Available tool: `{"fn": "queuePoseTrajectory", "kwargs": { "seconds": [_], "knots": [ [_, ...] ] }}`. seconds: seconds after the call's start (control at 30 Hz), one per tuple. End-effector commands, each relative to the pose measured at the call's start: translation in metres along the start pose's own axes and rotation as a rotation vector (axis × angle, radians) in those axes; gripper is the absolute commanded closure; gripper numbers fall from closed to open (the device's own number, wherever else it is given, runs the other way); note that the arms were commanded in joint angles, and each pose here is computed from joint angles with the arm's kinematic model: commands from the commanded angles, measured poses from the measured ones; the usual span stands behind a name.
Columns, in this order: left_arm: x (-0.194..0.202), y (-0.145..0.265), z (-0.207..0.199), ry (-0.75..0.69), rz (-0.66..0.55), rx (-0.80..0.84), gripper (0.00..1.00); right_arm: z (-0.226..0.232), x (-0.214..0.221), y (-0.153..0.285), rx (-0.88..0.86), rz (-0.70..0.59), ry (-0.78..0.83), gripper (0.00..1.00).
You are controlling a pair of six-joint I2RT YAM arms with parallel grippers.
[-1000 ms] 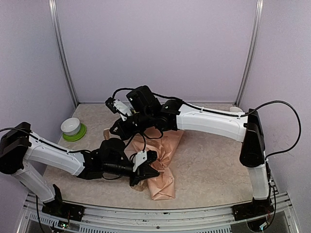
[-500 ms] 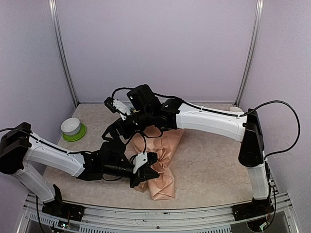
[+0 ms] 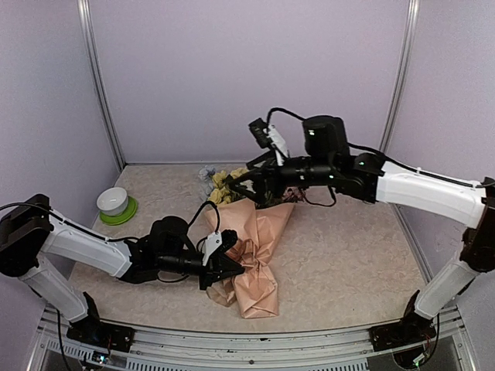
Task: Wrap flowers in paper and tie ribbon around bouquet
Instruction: Cross the half-tied ribbon over the folded bouquet.
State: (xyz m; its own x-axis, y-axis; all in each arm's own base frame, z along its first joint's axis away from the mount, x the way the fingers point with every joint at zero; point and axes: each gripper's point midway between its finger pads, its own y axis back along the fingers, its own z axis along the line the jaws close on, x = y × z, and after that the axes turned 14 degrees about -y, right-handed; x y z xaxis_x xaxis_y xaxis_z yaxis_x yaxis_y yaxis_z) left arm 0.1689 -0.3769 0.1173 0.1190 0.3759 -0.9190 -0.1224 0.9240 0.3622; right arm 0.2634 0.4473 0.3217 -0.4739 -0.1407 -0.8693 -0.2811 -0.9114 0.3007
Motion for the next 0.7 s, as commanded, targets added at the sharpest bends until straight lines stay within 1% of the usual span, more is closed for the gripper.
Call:
{"fn": "queuePoseTrajectory", "kwargs": {
  "seconds": [0.0, 0.07, 0.1, 0.17, 0.23, 0.3, 0.43, 0.5, 0.67],
  "knots": [
    [-0.019, 0.009, 0.001, 0.014, -0.098, 0.014, 1.0, -0.003, 0.016, 0.07, -0.107, -0.18, 0.134, 0.03],
    [-0.019, 0.014, 0.005, 0.037, -0.12, 0.007, 1.0, -0.002, 0.054, 0.078, -0.143, -0.149, 0.197, 0.07],
    [-0.019, 0.016, 0.009, 0.042, -0.13, -0.004, 1.0, -0.001, 0.072, 0.078, -0.169, -0.12, 0.213, 0.11],
    [-0.019, 0.02, 0.011, 0.048, -0.141, -0.013, 1.0, -0.003, 0.105, 0.075, -0.211, -0.064, 0.219, 0.26],
    [-0.02, 0.021, 0.012, 0.044, -0.143, -0.017, 1.0, -0.002, 0.124, 0.069, -0.238, -0.032, 0.22, 0.35],
    [-0.02, 0.021, 0.012, 0.044, -0.143, -0.017, 1.0, -0.004, 0.132, 0.059, -0.23, -0.018, 0.237, 0.36],
    [-0.022, 0.021, 0.013, 0.052, -0.151, -0.018, 1.0, -0.004, 0.146, 0.033, -0.249, 0.024, 0.226, 0.32],
    [-0.027, 0.023, 0.013, 0.056, -0.169, -0.014, 1.0, 0.0, 0.153, 0.023, -0.268, 0.048, 0.218, 0.31],
    [-0.054, 0.036, 0.018, 0.108, -0.318, 0.015, 1.0, 0.004, 0.158, 0.017, -0.285, 0.033, 0.222, 0.35]
  ]
}}
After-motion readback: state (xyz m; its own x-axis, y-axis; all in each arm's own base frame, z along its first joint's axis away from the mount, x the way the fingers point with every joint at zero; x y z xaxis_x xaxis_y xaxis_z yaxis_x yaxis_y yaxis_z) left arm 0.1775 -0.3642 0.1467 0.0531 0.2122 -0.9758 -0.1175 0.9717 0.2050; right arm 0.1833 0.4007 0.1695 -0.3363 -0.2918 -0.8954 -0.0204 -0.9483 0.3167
